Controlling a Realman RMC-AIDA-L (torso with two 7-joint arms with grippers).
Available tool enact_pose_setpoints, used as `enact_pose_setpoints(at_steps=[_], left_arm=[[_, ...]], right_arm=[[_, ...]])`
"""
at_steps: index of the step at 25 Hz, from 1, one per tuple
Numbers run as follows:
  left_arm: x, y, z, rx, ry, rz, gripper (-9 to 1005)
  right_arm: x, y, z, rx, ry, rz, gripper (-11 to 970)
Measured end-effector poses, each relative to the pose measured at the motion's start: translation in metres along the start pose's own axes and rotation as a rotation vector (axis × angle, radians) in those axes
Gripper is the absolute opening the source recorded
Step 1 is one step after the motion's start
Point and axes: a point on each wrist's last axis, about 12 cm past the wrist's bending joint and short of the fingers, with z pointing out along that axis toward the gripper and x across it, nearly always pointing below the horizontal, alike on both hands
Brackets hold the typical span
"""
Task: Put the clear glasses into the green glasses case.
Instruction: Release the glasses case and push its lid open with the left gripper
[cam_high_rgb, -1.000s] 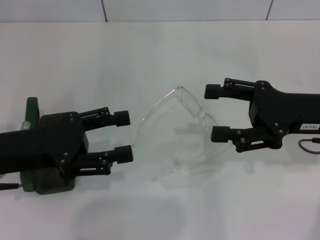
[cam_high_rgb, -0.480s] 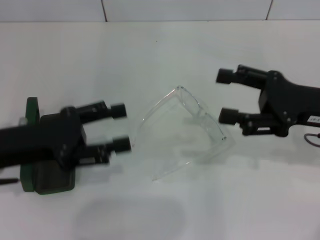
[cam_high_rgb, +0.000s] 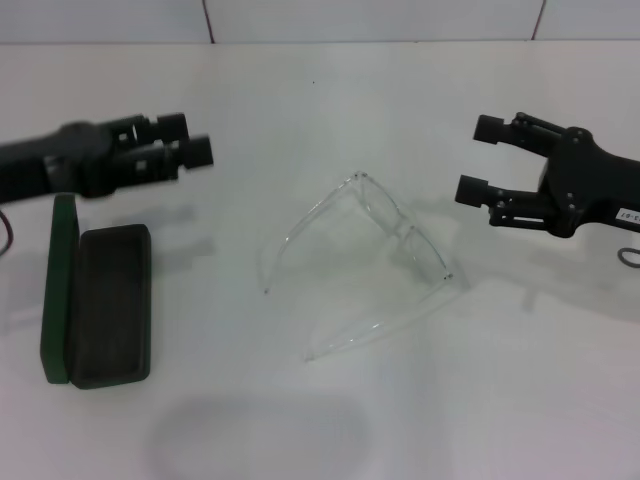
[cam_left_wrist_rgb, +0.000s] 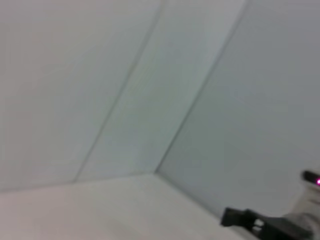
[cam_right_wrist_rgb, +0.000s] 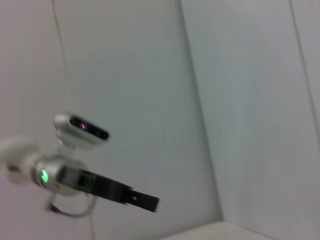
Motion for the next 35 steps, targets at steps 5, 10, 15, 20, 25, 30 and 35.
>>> enact_pose_setpoints(at_steps=[5, 10, 15, 20, 25, 30, 35], left_arm=[[-0.031, -0.014, 0.008, -0.205, 0.156, -0.038, 803], [-0.058, -0.032, 0.009, -0.419, 0.251, -0.12, 802], [-0.073, -0.028, 0.015, -0.608, 0.297, -0.228, 801], [-0.067, -0.022, 0.022, -0.735, 0.381, -0.293, 799], [-0.058, -0.02, 0.022, -0.828, 0.428, -0.337, 798], [-0.053, -0.022, 0.018, -0.853, 0.452, -0.352, 797], [-0.05, -0.024, 0.013, -0.885, 0.491, -0.36, 795]], right_arm=[[-0.006, -0.009, -0.013, 0.054, 0.022, -0.04, 887], [-0.017, -0.018, -0.025, 0.083, 0.03, -0.08, 887], [-0.031, -0.027, -0.036, 0.099, 0.048, -0.137, 887], [-0.038, -0.031, -0.039, 0.104, 0.061, -0.203, 887], [-0.042, -0.036, -0.039, 0.123, 0.07, -0.246, 887], [-0.045, -0.043, -0.033, 0.142, 0.08, -0.26, 887], [-0.047, -0.045, -0.029, 0.142, 0.082, -0.262, 887]])
